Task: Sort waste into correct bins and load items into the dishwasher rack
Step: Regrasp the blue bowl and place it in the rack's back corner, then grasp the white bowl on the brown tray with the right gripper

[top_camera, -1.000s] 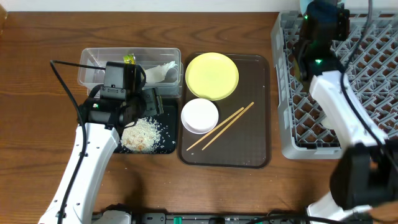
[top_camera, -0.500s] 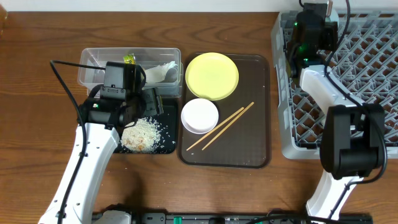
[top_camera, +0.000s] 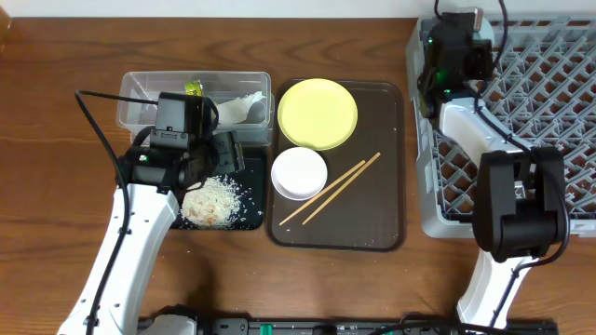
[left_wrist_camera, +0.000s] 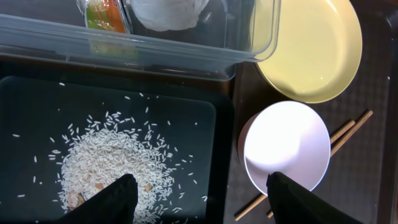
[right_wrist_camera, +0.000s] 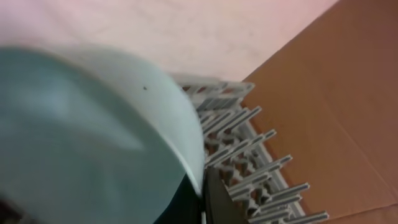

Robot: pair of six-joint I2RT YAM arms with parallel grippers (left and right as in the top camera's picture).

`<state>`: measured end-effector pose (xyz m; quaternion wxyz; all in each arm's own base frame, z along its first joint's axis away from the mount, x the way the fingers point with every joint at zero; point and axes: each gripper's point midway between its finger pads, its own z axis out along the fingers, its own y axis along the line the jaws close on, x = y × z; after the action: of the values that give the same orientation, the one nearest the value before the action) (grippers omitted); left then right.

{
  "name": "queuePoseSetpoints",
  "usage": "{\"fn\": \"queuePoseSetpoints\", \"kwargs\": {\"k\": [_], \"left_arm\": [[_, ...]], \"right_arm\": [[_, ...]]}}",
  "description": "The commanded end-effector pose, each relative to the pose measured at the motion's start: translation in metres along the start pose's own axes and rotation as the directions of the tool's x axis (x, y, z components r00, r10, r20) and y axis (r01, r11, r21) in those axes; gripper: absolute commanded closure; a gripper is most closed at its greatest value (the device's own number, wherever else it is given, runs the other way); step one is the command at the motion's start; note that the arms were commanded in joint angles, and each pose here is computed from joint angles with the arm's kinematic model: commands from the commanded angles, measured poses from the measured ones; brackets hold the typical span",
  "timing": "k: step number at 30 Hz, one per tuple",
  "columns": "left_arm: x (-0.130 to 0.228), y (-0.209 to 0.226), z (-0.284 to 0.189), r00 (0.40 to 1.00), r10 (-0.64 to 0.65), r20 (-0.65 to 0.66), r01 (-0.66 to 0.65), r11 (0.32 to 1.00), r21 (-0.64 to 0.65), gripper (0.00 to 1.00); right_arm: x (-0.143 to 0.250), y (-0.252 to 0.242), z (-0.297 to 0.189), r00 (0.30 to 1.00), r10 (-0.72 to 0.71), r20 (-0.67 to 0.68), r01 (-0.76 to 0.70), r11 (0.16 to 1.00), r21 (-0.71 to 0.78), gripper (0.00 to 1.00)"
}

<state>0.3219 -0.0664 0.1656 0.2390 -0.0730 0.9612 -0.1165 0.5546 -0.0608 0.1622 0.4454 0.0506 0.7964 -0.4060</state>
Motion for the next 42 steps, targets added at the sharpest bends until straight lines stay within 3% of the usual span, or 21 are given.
{"fn": "queuePoseSetpoints", "kwargs": {"k": [1, 11, 12, 13, 14, 17, 20, 23, 28, 30, 36, 42], "left_arm": [[-0.004, 0.002, -0.003, 1.000, 0.012, 0.013, -0.012, 1.000, -0.010, 0.31], [-0.004, 0.002, -0.003, 1.000, 0.012, 0.013, -0.012, 1.000, -0.010, 0.30], [-0.004, 0.001, -0.003, 1.000, 0.013, 0.013, -0.012, 1.000, -0.010, 0.30], [-0.004, 0.001, -0.003, 1.000, 0.013, 0.013, -0.013, 1.000, -0.010, 0.31], [-0.004, 0.002, -0.003, 1.000, 0.013, 0.013, -0.013, 1.000, -0.010, 0.30], [-0.004, 0.002, -0.003, 1.000, 0.012, 0.013, -0.012, 1.000, -0.011, 0.31], [-0.002, 0.002, -0.003, 1.000, 0.012, 0.005, -0.011, 1.000, -0.014, 0.30], [0.001, 0.007, -0.003, 1.000, 0.010, -0.003, -0.010, 0.999, -0.036, 0.31], [0.004, 0.038, -0.007, 1.000, -0.009, -0.005, 0.008, 0.981, -0.195, 0.30], [0.006, 0.052, -0.009, 0.998, -0.065, -0.004, 0.063, 0.969, -0.238, 0.30], [0.006, 0.082, -0.015, 0.968, -0.248, 0.033, 0.247, 0.927, -0.283, 0.30], [0.008, 0.085, -0.016, 0.966, -0.258, 0.027, 0.254, 0.922, -0.291, 0.30]], "right_arm": [[0.014, 0.027, -0.009, 0.999, -0.036, -0.035, 0.034, 0.997, -0.070, 0.99], [0.062, 0.045, -0.042, 0.971, -0.032, -0.236, -0.014, 0.982, -0.191, 0.97], [0.062, 0.048, -0.048, 0.967, -0.030, -0.251, -0.031, 0.972, -0.235, 0.89], [0.061, 0.051, -0.055, 0.964, -0.027, -0.265, -0.051, 0.957, -0.285, 0.73], [0.059, 0.053, -0.062, 0.962, -0.031, -0.271, -0.065, 0.939, -0.338, 0.67], [0.043, 0.049, -0.086, 0.963, -0.024, -0.269, -0.102, 0.890, -0.445, 0.54], [0.024, 0.037, -0.120, 0.966, -0.013, -0.257, -0.136, 0.822, -0.553, 0.48], [0.015, 0.041, -0.158, 0.966, -0.026, -0.259, -0.166, 0.704, -0.691, 0.49], [0.022, 0.071, -0.245, 0.951, -0.141, -0.275, -0.205, 0.378, -0.903, 0.54], [0.034, 0.086, -0.271, 0.938, -0.212, -0.275, -0.207, 0.294, -0.933, 0.53], [0.075, 0.133, -0.316, 0.884, -0.376, -0.278, -0.199, 0.235, -0.951, 0.51], [0.124, 0.180, -0.329, 0.795, -0.476, -0.375, -0.251, 0.304, -0.919, 0.58]]}}
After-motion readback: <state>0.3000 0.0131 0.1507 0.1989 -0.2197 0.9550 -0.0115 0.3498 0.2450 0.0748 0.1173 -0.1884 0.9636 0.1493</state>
